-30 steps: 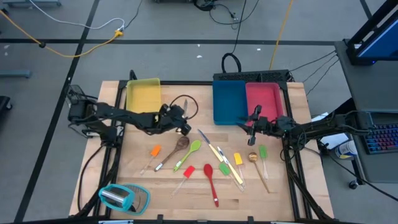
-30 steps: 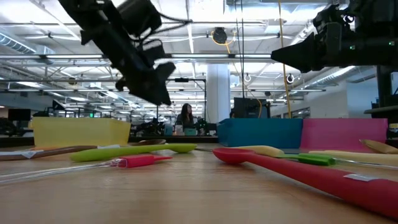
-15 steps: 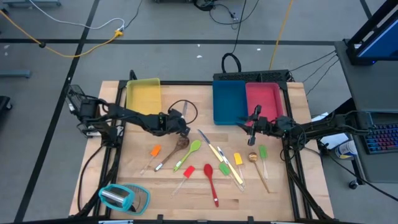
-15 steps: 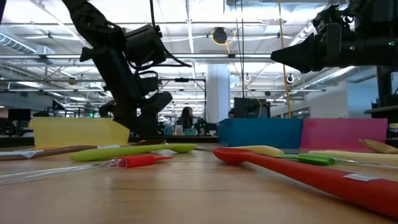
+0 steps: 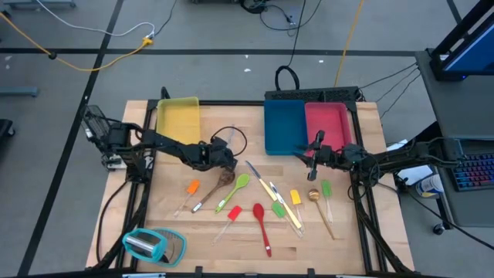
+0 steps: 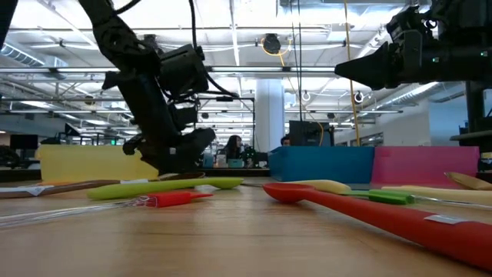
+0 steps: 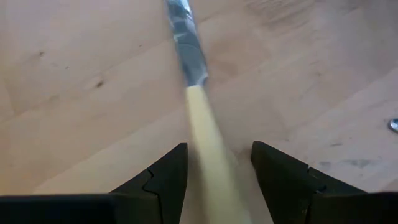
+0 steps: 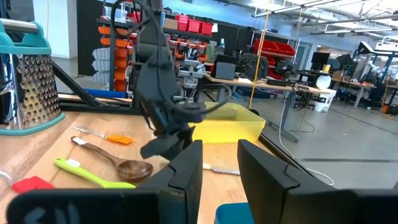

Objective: Pick & Place Kitchen Items
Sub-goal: Put the yellow knife into the yellow bin

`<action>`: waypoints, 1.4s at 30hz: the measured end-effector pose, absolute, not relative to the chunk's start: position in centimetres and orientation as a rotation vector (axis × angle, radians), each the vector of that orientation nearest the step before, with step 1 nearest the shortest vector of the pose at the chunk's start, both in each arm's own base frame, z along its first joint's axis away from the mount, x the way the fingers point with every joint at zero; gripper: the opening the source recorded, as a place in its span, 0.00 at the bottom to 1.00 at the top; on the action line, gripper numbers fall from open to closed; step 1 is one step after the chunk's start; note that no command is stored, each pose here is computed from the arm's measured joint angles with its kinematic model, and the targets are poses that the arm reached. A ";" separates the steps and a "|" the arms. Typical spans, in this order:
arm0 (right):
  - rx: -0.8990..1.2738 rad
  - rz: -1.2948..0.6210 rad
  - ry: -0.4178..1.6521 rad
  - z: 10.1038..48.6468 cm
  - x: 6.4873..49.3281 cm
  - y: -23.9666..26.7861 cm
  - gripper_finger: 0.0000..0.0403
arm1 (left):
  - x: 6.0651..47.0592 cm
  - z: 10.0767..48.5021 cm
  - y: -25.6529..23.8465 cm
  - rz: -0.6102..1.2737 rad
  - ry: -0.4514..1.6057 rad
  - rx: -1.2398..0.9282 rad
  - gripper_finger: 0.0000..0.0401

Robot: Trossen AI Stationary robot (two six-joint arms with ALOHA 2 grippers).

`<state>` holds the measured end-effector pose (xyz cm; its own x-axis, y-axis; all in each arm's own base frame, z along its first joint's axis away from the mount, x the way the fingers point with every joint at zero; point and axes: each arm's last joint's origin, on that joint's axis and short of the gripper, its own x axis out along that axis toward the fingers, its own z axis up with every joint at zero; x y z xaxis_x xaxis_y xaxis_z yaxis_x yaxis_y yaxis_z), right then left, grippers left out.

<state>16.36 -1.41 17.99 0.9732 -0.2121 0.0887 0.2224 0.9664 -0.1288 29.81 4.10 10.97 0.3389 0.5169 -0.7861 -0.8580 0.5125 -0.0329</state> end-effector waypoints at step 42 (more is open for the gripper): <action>-0.139 -0.218 -0.050 17.7 16.5 -1.4 0.22 | 21.9 23.9 5.1 1.174 0.522 -0.278 0.14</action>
